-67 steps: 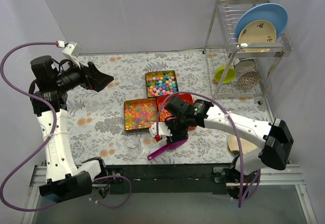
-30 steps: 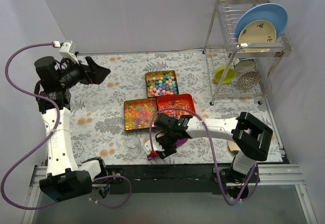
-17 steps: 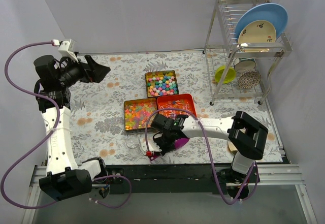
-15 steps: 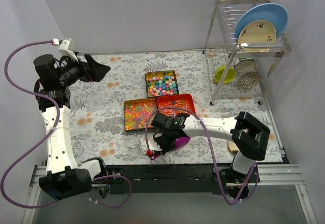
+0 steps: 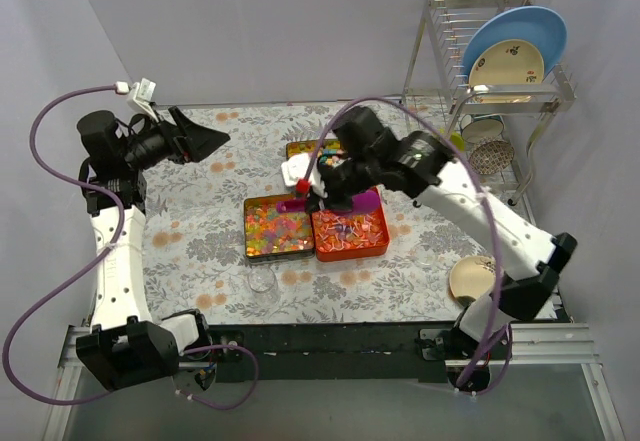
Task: Pack the candies
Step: Pick up the spatula from the center of the board.
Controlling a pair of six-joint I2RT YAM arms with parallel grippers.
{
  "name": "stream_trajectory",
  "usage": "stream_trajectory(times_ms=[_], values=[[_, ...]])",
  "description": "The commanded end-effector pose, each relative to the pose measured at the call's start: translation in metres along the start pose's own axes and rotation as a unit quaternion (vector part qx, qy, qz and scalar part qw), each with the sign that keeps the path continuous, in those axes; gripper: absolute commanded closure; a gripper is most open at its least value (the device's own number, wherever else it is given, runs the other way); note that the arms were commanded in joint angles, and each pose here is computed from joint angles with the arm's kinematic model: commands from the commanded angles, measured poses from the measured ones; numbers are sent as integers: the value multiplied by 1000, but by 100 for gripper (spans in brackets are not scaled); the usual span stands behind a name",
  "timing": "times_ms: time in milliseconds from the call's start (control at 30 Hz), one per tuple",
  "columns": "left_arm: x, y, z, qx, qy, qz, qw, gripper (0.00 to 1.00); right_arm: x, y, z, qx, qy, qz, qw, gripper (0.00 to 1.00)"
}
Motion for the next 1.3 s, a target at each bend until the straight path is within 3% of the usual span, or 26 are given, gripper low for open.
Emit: stream_trajectory(times_ms=[0, 33, 100, 133, 233, 333, 367, 500, 633, 767, 800, 1000, 1267], values=[[-21, -3, -21, 27, 97, -91, 991, 2, -11, 87, 77, -136, 3, -132, 982, 99], [-20, -5, -20, 25, 96, -106, 989, 2, -18, 118, 110, -206, 47, -182, 960, 99], [-24, -6, -25, 35, 143, -133, 980, 2, -21, 120, 115, -247, 70, -205, 945, 99], [-29, -6, -31, 42, 126, -169, 977, 2, -21, 150, 142, -311, 110, -249, 911, 99], [-35, -16, -46, 89, 137, -223, 961, 2, -36, 158, 152, -338, 95, -267, 897, 99], [-37, -29, -54, 108, 121, -247, 955, 5, -50, 174, 156, -400, 32, -213, 891, 99], [-40, -32, -45, 103, 100, -249, 958, 7, -51, 186, 168, -441, 4, -191, 877, 99], [-45, -40, -40, 84, 6, -262, 961, 24, -68, 193, 168, -466, -31, -109, 877, 99], [-47, -40, -40, 60, -63, -250, 964, 33, -76, 192, 169, -473, -39, -49, 879, 99], [-55, -45, -49, 12, -207, -245, 947, 37, -73, 188, 172, -474, -30, -9, 880, 99], [-45, -50, -53, 6, -207, -217, 954, 37, -74, 189, 174, -477, -27, -10, 879, 99], [-53, -81, -56, -19, -219, -244, 945, 44, -74, 192, 184, -471, 6, 1, 882, 99], [-80, -109, -26, -77, -213, -279, 933, 50, -69, 181, 181, -455, -1, 8, 890, 99]])
Point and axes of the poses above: each gripper's point midway between its finger pads, its own y axis back along the fingers, its own x axis along the line the jaws close on, z = x × y, the point moved 1 cm from there along y, back along the fingers, and after that the axes turned 8 degrees about -y, right-handed, at the moved point
